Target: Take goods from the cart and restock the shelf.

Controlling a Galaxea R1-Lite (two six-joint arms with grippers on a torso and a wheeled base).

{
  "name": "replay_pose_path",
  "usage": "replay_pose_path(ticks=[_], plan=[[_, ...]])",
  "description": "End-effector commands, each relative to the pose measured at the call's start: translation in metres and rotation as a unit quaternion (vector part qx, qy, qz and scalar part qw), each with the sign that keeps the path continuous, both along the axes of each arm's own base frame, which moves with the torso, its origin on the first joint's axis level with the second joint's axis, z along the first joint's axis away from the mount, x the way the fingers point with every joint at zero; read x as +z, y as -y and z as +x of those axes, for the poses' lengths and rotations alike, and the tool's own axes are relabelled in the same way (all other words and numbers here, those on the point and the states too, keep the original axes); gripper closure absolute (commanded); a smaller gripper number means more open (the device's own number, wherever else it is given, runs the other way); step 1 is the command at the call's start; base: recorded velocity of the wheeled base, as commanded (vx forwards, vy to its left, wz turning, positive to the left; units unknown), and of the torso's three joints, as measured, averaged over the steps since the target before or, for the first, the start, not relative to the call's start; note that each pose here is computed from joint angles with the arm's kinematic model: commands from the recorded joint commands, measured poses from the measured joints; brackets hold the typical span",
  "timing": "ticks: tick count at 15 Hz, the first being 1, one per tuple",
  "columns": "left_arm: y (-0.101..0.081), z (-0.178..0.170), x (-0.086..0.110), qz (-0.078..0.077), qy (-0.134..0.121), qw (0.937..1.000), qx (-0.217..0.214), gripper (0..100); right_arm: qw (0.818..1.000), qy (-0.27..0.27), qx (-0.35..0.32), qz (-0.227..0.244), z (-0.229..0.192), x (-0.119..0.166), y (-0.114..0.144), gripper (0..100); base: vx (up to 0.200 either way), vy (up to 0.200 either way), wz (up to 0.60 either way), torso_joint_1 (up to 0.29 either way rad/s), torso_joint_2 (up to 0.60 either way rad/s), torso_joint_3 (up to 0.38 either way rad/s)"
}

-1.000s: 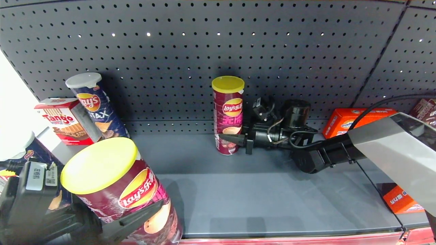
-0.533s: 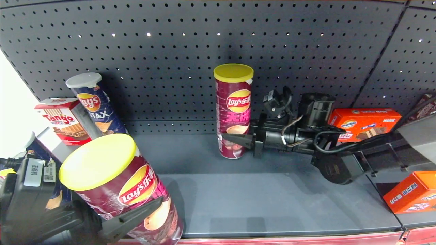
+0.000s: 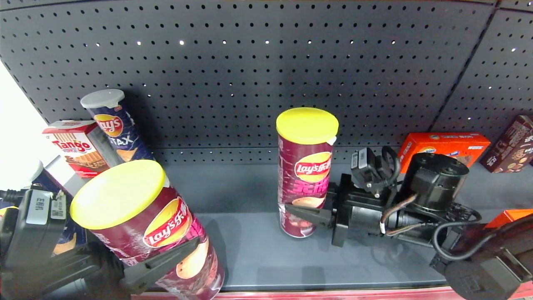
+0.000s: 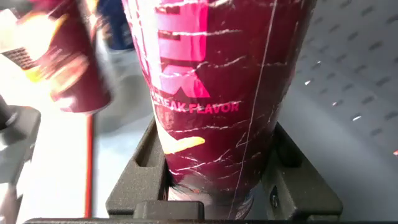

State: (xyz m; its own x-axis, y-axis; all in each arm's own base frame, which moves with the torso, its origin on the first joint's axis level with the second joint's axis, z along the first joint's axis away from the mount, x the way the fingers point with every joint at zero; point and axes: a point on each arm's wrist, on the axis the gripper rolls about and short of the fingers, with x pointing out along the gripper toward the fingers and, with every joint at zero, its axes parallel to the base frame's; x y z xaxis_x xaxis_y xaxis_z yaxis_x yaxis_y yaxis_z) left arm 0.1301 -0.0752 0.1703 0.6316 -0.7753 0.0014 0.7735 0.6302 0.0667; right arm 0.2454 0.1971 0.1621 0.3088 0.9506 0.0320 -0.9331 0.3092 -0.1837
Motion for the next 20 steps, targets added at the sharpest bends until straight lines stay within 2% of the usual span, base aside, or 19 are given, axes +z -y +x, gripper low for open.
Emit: replay_pose_path(ticks=[1, 9, 13, 14, 20], plan=[[0.000, 0.001, 0.002, -0.002, 0.004, 1.0000, 0.000, 100, 1.000, -0.021, 0.005, -0.015, -0.010, -0.018, 0.002, 100, 0.000, 0.000, 0.00, 0.000, 0.00, 0.000], [-0.002, 0.004, 0.004, -0.003, 0.005, 0.9999, 0.009, 100, 0.999, -0.042, 0.009, -0.033, -0.014, -0.055, 0.002, 100, 0.000, 0.000, 0.00, 0.000, 0.00, 0.000], [-0.002, 0.003, 0.003, -0.002, 0.005, 0.9999, 0.009, 100, 0.999, -0.038, -0.015, -0.033, -0.017, -0.057, 0.000, 100, 0.000, 0.000, 0.00, 0.000, 0.00, 0.000], [-0.002, 0.003, 0.003, -0.002, 0.004, 1.0000, 0.009, 100, 0.999, -0.036, -0.018, -0.032, -0.018, -0.056, 0.000, 0, 0.000, 0.000, 0.00, 0.000, 0.00, 0.000], [-0.002, 0.002, 0.002, -0.001, 0.003, 1.0000, 0.009, 100, 0.999, -0.023, -0.031, -0.022, -0.026, -0.045, 0.011, 0, 0.000, 0.000, 0.00, 0.000, 0.00, 0.000]])
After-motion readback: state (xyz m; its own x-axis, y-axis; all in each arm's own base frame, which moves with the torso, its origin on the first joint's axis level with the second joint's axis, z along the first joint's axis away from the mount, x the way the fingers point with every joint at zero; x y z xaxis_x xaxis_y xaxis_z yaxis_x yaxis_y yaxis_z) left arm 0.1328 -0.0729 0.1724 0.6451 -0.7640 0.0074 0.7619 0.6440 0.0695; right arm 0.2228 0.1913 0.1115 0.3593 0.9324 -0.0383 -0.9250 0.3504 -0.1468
